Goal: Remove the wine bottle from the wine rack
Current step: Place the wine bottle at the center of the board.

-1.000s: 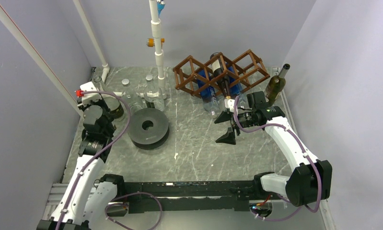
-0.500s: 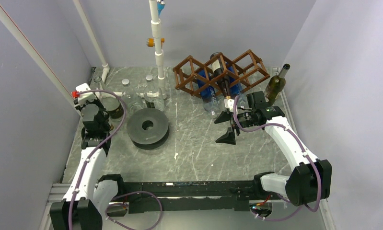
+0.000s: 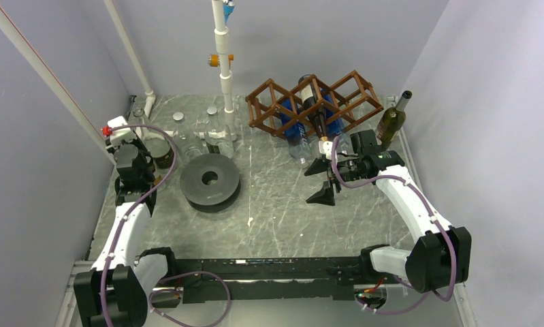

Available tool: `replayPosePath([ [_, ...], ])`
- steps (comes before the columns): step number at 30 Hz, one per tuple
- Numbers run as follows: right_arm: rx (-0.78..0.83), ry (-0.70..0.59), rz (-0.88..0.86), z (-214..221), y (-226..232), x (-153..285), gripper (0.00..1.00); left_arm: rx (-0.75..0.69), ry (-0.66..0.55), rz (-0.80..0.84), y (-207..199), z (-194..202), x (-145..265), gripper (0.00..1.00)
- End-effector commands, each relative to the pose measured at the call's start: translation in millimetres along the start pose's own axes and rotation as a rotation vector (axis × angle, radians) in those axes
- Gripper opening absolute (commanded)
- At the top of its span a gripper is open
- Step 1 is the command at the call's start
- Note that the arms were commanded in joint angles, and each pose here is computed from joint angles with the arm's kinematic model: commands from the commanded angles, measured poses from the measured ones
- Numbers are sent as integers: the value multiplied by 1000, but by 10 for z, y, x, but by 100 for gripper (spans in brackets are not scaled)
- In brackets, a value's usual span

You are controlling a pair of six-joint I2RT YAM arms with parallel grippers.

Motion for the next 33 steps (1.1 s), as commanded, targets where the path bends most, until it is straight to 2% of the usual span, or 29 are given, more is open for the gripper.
replayPosePath([
  [1, 58, -21, -6, -133, -28, 15, 97, 104, -175, 47, -109, -523, -7, 16],
  [10, 61, -22, -5, -141, -30, 20, 97, 96, -134, 26, -92, -476, -22, 57],
  [16, 62, -21, -6, -143, -26, 21, 97, 115, -121, 19, -82, -516, 13, 77],
  [26, 66, -20, -5, -153, -22, 26, 97, 163, -105, 89, -139, -784, 239, 99],
  [33, 67, -12, 0, -140, -29, 29, 97, 195, -67, 236, -305, -1019, 496, 100],
])
Point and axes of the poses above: each gripper's point midway between its finger pads, its own x axis back along the fingers, its own y axis along the line the jaws close on, z = x × y, the point moved 3 cm from there along x, back along the fingers, and after that the axes turned 5 degrees about x, right-handed, at the moved point
